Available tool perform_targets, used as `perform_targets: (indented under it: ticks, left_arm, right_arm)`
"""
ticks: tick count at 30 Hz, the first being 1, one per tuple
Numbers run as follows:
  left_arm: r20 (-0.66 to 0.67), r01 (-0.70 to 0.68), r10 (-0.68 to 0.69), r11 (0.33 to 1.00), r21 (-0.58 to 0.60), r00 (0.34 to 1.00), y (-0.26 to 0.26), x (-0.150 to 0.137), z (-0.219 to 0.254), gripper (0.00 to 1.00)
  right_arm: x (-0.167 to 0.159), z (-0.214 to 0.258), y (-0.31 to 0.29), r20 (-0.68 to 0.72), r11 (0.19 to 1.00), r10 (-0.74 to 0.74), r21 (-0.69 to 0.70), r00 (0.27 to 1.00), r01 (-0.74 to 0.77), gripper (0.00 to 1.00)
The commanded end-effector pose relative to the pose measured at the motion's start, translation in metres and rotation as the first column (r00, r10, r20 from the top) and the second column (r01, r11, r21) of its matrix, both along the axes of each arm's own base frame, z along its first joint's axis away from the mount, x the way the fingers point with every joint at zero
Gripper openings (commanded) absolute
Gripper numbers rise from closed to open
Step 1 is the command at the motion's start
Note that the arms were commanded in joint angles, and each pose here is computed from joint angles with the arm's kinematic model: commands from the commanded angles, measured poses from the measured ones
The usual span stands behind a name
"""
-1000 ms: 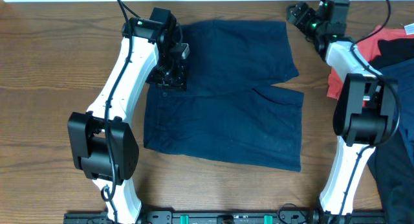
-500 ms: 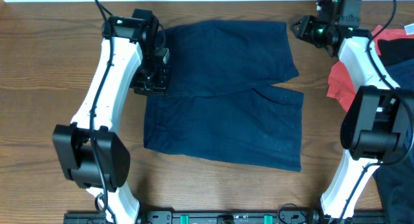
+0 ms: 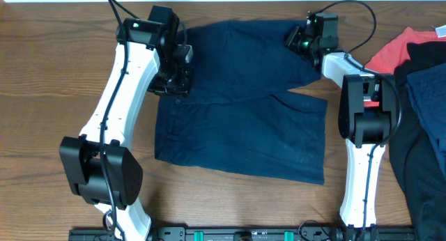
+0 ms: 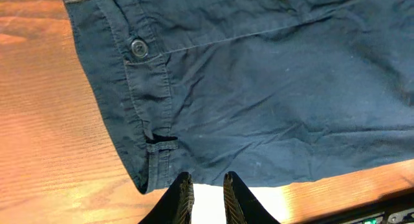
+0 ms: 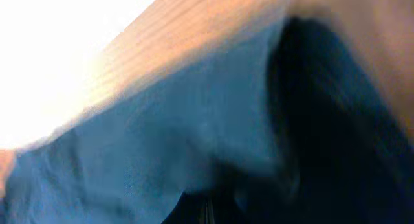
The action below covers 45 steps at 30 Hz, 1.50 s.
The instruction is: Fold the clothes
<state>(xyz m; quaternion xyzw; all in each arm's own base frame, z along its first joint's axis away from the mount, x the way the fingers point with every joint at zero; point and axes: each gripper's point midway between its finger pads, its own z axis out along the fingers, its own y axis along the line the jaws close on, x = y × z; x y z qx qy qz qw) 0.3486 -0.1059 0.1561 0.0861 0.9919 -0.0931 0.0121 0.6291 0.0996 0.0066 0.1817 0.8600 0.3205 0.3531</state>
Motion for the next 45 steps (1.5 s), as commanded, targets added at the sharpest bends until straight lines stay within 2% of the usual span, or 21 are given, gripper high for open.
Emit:
perform_targets:
  ticks: [1, 7, 11, 14, 17, 20, 24, 31, 34, 35, 37, 40, 42, 45]
  left_arm:
    - [0.007, 0.003, -0.003, 1.000, -0.012, 1.000, -0.002, 0.000, 0.004, 0.19]
    - [0.004, 0.003, -0.003, 1.000, -0.011, 1.000, -0.001, -0.001, 0.004, 0.19]
    - [-0.010, 0.003, -0.003, 1.000, -0.008, 1.000, -0.001, -0.005, 0.004, 0.19]
    - [-0.022, 0.002, -0.002, 1.000, 0.000, 1.000, 0.001, -0.008, 0.004, 0.20]
    - [-0.033, 0.001, 0.000, 0.999, 0.040, 0.999, 0.008, -0.011, 0.002, 0.30]
    - [-0.044, 0.002, 0.003, 0.993, 0.114, 0.999, 0.022, -0.015, 0.001, 0.31]
    - [-0.045, -0.019, 0.025, 0.991, 0.131, 0.999, 0.031, -0.019, 0.008, 0.31]
    - [0.117, -0.244, 0.234, 0.966, 0.081, 0.965, 0.073, -0.028, 0.063, 0.38]
    - [0.224, -0.321, 0.304, 0.946, 0.042, 0.926, 0.093, -0.041, 0.098, 0.42]
    - [0.261, -0.342, 0.324, 0.939, 0.028, 0.910, 0.099, -0.047, 0.109, 0.43]
    - [0.307, -0.369, 0.349, 0.929, 0.009, 0.886, 0.105, -0.059, 0.126, 0.50]
    - [0.313, -0.379, 0.359, 0.925, 0.005, 0.880, 0.106, -0.082, 0.136, 0.59]
    - [0.272, -0.400, 0.382, 0.917, 0.012, 0.883, 0.105, -0.095, 0.130, 0.59]
    - [0.189, -0.437, 0.423, 0.899, 0.034, 0.886, 0.105, -0.107, 0.106, 0.59]
  right_arm:
    - [0.006, -0.034, -0.010, -0.040, 0.990, -0.103, 0.089, 0.994, 0.107, 0.01]
    - [0.035, -0.012, -0.023, 0.111, 0.954, -0.247, 0.204, 0.963, 0.222, 0.02]
    - [0.049, 0.028, -0.031, 0.259, 0.949, -0.256, 0.250, 0.931, 0.191, 0.04]
    - [0.053, 0.058, -0.034, 0.329, 0.955, -0.176, 0.285, 0.928, 0.081, 0.01]
    - [0.050, 0.093, -0.041, 0.388, 0.952, -0.068, 0.301, 0.919, -0.057, 0.01]
    - [0.040, 0.138, -0.052, 0.451, 0.940, 0.019, 0.295, 0.892, -0.169, 0.01]
    - [0.023, 0.212, -0.073, 0.535, 0.934, 0.073, 0.258, 0.842, -0.245, 0.01]
    - [-0.034, 0.363, -0.095, 0.630, 0.959, 0.090, 0.153, 0.771, -0.238, 0.02]
    - [-0.063, 0.405, -0.105, 0.573, 0.990, -0.013, 0.122, 0.819, -0.069, 0.04]
    - [-0.075, 0.414, -0.112, 0.541, 0.995, -0.071, 0.096, 0.838, 0.023, 0.08]
    - [-0.108, 0.427, -0.123, 0.490, 0.982, -0.164, -0.003, 0.856, 0.190, 0.19]
    - [-0.153, 0.430, -0.128, 0.436, 0.934, -0.216, -0.170, 0.874, 0.316, 0.24]
    - [-0.181, 0.423, -0.127, 0.382, 0.903, -0.214, -0.274, 0.899, 0.331, 0.25]
    - [-0.217, 0.386, -0.123, 0.204, 0.892, -0.194, -0.370, 0.960, 0.259, 0.23]
